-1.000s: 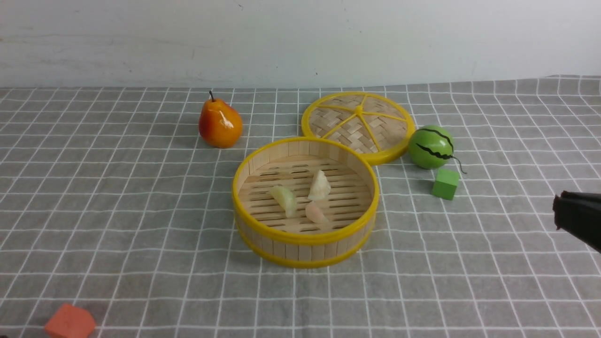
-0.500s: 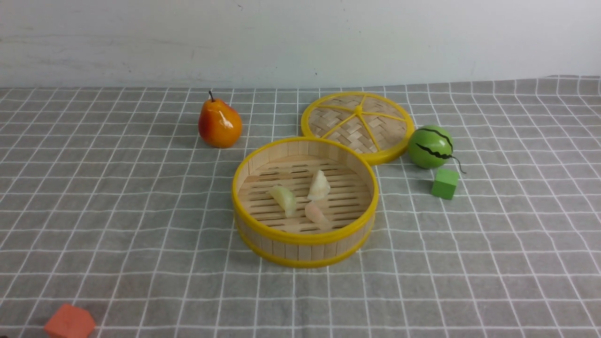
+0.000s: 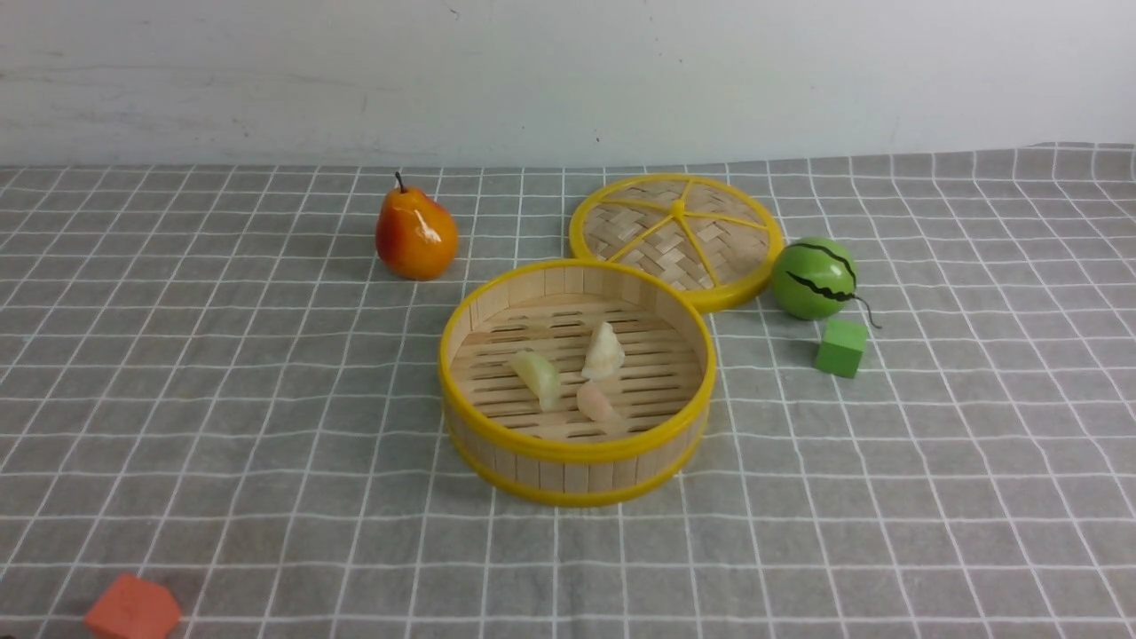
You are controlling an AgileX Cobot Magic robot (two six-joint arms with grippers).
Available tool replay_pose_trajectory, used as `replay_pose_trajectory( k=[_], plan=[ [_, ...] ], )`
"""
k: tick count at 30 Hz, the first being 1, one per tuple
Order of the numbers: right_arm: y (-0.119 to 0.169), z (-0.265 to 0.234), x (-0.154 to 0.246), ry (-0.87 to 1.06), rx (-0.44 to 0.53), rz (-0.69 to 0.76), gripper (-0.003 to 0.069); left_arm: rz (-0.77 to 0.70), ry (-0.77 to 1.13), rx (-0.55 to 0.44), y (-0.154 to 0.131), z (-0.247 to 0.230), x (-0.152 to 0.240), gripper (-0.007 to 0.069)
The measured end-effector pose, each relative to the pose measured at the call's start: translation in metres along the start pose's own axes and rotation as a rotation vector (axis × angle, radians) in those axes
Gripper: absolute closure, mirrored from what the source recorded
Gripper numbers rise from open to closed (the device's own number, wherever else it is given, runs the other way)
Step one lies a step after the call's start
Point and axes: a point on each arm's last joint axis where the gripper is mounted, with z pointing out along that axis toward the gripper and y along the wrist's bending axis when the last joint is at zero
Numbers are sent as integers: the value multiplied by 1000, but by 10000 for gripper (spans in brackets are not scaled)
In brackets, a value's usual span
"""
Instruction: Put the dumplings into the steamer on the table with the grey tablecloth.
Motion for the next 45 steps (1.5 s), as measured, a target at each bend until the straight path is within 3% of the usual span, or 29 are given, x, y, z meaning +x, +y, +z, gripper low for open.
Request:
replay_pose_trajectory(
  k=[36,40,43,45],
  plan=[
    [0,0,1,17,3,1,662,29,-4,-33,6,10,11,493],
    [0,0,1,17,3,1,659,-56,-126,2,7,22,15,565],
    [0,0,1,17,3,1,658,-81,-261,-63,12,29,18,639],
    [0,0,1,17,3,1,657,-92,-338,-123,20,35,27,639]
  ],
)
